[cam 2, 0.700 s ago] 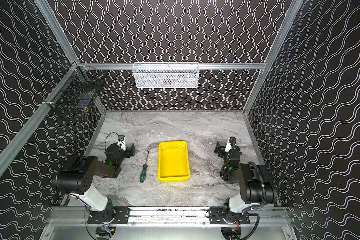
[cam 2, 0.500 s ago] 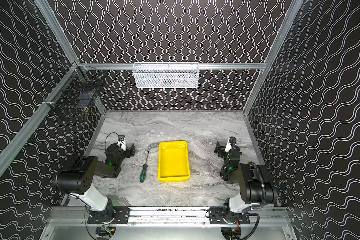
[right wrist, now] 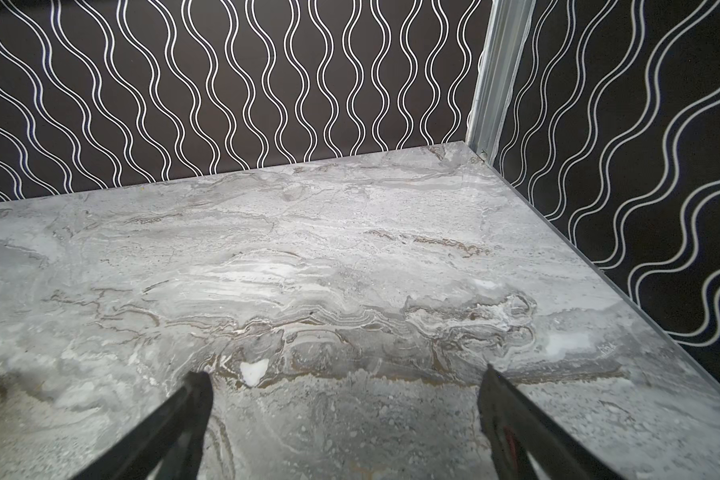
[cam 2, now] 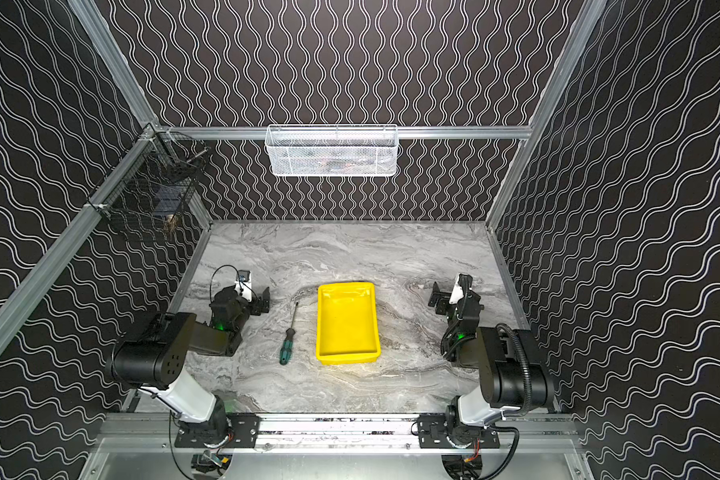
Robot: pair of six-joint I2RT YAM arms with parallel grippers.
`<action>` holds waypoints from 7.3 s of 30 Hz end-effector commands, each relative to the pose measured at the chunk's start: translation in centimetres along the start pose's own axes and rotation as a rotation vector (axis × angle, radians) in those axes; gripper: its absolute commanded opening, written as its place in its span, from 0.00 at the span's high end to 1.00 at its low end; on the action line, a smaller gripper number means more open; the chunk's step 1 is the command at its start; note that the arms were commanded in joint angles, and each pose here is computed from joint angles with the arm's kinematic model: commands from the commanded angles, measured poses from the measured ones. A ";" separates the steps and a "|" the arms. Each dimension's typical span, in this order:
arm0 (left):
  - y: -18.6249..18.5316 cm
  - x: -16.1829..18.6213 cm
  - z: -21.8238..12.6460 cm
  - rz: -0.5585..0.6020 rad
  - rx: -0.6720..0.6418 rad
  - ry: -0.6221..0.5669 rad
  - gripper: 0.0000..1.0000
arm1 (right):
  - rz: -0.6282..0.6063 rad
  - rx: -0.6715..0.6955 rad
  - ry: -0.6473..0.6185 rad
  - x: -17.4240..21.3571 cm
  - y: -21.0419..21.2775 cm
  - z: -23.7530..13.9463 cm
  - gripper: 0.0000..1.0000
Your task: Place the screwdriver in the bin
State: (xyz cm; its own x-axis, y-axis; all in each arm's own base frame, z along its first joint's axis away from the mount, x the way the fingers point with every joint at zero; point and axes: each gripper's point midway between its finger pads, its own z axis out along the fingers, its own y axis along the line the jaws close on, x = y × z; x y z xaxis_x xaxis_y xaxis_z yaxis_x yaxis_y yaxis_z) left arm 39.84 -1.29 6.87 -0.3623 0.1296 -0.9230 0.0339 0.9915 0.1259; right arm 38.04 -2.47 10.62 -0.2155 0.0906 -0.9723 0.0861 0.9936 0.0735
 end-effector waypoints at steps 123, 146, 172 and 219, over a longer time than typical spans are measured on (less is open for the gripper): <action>-13.1 8.9 -15.1 -0.137 0.159 1.100 0.33 | 0.240 -0.494 0.474 -7.1 9.8 -7.1 0.01; -14.0 10.5 -13.9 -0.103 0.168 1.113 0.57 | 0.242 -0.507 0.476 -6.9 10.0 -7.0 0.01; -15.2 11.2 -13.7 -0.130 0.228 1.108 0.66 | 0.242 -0.524 0.469 -7.0 10.3 -7.3 0.01; -13.3 2.7 -15.2 -0.089 0.215 0.963 1.00 | 0.241 -0.527 0.462 -7.4 10.3 -7.4 0.01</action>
State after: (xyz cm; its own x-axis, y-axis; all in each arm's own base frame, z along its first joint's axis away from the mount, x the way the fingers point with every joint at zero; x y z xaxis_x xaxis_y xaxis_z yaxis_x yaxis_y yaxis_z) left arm 24.60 -14.94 7.70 -0.9715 0.0698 -0.2265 0.0967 0.9892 -0.1102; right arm 33.11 7.45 19.57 -0.6668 0.2257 -0.7102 -0.2421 0.8357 0.4929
